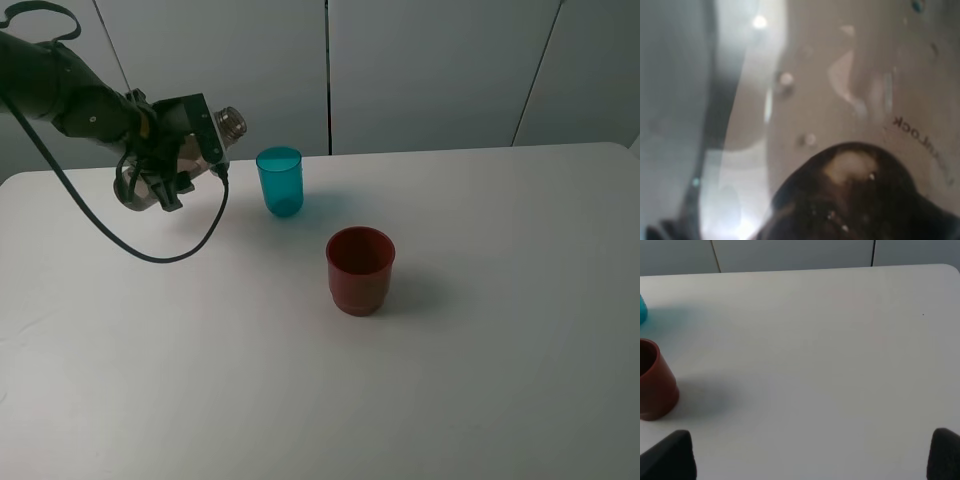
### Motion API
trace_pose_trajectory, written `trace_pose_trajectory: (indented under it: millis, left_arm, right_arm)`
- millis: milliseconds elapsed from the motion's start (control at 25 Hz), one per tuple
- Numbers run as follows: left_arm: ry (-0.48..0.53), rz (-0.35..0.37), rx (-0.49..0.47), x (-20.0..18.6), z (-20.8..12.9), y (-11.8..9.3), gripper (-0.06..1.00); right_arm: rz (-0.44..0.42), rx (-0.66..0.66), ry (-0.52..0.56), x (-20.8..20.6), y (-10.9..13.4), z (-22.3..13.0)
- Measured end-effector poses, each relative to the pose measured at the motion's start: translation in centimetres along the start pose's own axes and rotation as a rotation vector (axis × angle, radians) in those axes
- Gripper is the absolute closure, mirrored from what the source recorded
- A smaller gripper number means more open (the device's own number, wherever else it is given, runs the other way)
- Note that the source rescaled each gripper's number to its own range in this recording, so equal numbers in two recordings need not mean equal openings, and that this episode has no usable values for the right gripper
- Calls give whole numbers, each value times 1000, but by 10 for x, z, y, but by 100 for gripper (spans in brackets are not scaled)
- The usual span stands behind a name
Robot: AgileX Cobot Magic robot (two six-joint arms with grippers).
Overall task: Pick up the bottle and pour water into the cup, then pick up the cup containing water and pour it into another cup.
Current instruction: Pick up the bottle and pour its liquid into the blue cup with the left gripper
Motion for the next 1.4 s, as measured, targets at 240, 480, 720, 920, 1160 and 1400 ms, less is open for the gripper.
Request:
trace_pose_trajectory:
  millis: [240, 480, 720, 920, 1160, 1400]
  left_arm:
    - [61, 12, 73, 6, 13, 0, 91]
    - [92, 12, 120, 12, 22, -8, 91]
    - [108, 38, 180, 9, 28, -8, 91]
    - [123, 49, 196, 8, 27, -7, 91]
    - [146, 68, 219, 8, 25, -5, 91]
    - [156, 93, 218, 10, 24, -4, 91]
  right_arm:
    - [0, 0, 0, 0, 0, 0]
    - [0, 0, 0, 0, 0, 0]
    - [0, 0, 0, 0, 0, 0]
    - [0, 0, 0, 0, 0, 0]
    - [0, 0, 0, 0, 0, 0]
    - [0, 0, 0, 0, 0, 0]
Point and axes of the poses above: a point on each arm's last joint axis where the gripper is mounted, x pointing out along that axis toward the gripper, y along the wrist's bending axis when the last joint is at zero, z = x × y, the point moved 2 cm from there along x, pointing out along that axis toward the gripper, and after that the axes turned 10 degrees about -x, right-handed, at the moved point
